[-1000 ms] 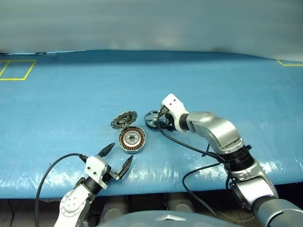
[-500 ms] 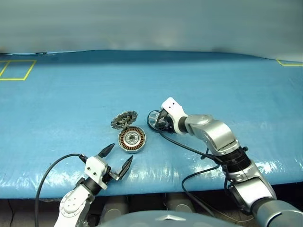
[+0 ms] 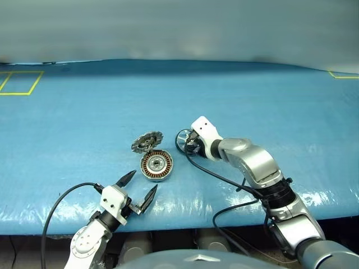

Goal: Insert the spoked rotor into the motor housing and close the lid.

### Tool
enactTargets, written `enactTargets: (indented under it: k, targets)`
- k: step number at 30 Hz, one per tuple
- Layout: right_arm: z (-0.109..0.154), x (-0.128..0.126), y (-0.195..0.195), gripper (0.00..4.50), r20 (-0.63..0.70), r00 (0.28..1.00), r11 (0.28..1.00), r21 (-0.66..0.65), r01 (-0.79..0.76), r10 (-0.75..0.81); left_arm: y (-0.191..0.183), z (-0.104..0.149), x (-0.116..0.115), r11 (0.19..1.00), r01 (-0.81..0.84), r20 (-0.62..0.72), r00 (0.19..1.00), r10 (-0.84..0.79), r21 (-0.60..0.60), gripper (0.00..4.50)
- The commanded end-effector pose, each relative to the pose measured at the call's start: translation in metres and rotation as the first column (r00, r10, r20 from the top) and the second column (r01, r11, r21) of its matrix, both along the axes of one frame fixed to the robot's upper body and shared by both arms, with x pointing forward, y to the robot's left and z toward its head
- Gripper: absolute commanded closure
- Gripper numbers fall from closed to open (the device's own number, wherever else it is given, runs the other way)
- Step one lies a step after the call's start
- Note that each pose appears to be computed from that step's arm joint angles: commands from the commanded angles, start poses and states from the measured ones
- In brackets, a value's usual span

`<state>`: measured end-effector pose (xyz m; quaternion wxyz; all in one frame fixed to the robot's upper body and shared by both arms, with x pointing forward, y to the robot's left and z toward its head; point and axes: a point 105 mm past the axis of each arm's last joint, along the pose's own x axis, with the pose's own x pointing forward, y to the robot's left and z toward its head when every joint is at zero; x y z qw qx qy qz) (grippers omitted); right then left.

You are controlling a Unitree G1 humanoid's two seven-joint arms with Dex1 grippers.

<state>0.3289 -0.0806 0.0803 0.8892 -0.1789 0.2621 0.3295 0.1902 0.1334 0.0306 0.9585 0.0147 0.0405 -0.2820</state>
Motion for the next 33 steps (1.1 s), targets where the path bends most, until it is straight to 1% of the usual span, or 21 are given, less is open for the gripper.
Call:
enactTargets:
  k: [1,6,10,13,15,19,24,33]
  targets:
    - [0.034,-0.005,0.001,2.95,0.138,0.989,0.999,-0.014,-0.047,0.049,0.0,0.005,0.0,1.0,-0.001,0.027,1.0,0.001,0.0,0.0]
    - [0.044,-0.042,0.014,2.95,0.126,0.964,0.972,-0.041,-0.233,0.236,0.001,0.005,0.0,1.0,0.003,0.024,1.0,-0.003,0.001,0.0]
    - [0.049,-0.074,0.03,2.95,0.09,0.917,0.921,-0.016,-0.388,0.388,0.0,0.005,0.0,1.0,0.006,0.024,1.0,-0.006,0.001,0.0]
    - [0.053,-0.085,0.04,2.95,0.089,0.895,0.897,0.024,-0.441,0.438,0.0,0.005,0.0,1.0,0.006,0.027,1.0,-0.006,-0.001,0.0]
    - [0.055,-0.088,0.051,2.95,0.1,0.885,0.886,0.051,-0.46,0.454,0.0,0.006,0.001,1.0,0.005,0.034,0.999,-0.004,-0.003,0.0]
    - [0.046,-0.086,0.063,2.95,0.104,0.881,0.884,0.024,-0.466,0.462,0.001,0.01,0.002,1.0,-0.004,0.05,0.999,0.005,-0.002,0.0]
    - [0.041,-0.085,0.079,2.95,0.107,0.875,0.878,0.039,-0.478,0.471,0.004,0.014,0.002,1.0,-0.012,0.061,0.998,0.012,-0.002,0.0]
    - [0.041,-0.076,0.09,2.95,0.125,0.881,0.884,0.05,-0.465,0.456,0.003,0.013,0.001,1.0,-0.012,0.056,0.998,0.012,-0.001,0.0]
